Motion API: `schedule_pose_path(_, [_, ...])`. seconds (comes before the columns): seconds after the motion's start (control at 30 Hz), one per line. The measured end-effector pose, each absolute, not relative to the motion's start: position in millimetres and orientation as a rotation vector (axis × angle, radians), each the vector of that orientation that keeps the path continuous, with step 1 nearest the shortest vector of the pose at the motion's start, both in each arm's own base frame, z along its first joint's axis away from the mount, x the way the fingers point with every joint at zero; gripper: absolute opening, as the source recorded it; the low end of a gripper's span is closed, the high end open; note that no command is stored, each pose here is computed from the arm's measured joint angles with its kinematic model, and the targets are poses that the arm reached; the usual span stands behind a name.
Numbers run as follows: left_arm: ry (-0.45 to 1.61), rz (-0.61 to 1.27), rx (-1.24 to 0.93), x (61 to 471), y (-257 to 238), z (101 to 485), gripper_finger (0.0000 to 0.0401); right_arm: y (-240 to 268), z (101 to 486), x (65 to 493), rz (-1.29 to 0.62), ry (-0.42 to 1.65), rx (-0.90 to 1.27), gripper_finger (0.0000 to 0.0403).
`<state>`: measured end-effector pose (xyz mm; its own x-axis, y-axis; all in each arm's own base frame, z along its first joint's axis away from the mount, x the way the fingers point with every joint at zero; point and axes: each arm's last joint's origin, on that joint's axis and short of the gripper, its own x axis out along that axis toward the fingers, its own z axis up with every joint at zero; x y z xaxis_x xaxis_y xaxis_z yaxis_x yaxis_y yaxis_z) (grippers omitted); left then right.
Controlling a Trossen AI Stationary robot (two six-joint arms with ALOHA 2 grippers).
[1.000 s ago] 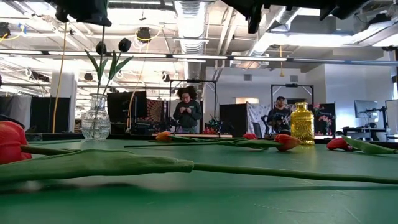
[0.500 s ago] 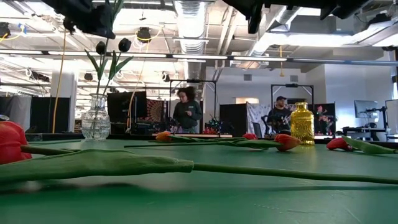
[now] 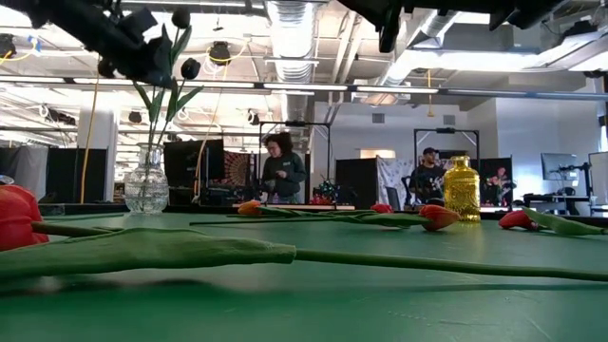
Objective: Sort flowers into vase by color
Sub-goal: Put the black flower into the top transparent vase
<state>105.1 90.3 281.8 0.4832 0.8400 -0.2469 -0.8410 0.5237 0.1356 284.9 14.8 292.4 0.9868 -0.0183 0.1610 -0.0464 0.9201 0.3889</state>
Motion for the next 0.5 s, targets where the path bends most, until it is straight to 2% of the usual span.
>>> schedule_pose_path(0.17, [0.295, 1.043, -0.005, 106, 93, 271, 0.0002, 15, 292, 285, 0.013, -0.159, 0.398, 0.0244])
schedule_pose_path(0.3, [0.294, 1.142, -0.063, 103, 95, 264, 0.0006, 15, 291, 285, 0.012, -0.153, 0.397, 0.0244])
schedule_pose_path(0.5, [0.286, 1.117, -0.092, 103, 96, 263, 0.0048, 15, 291, 285, 0.010, -0.145, 0.394, 0.0244])
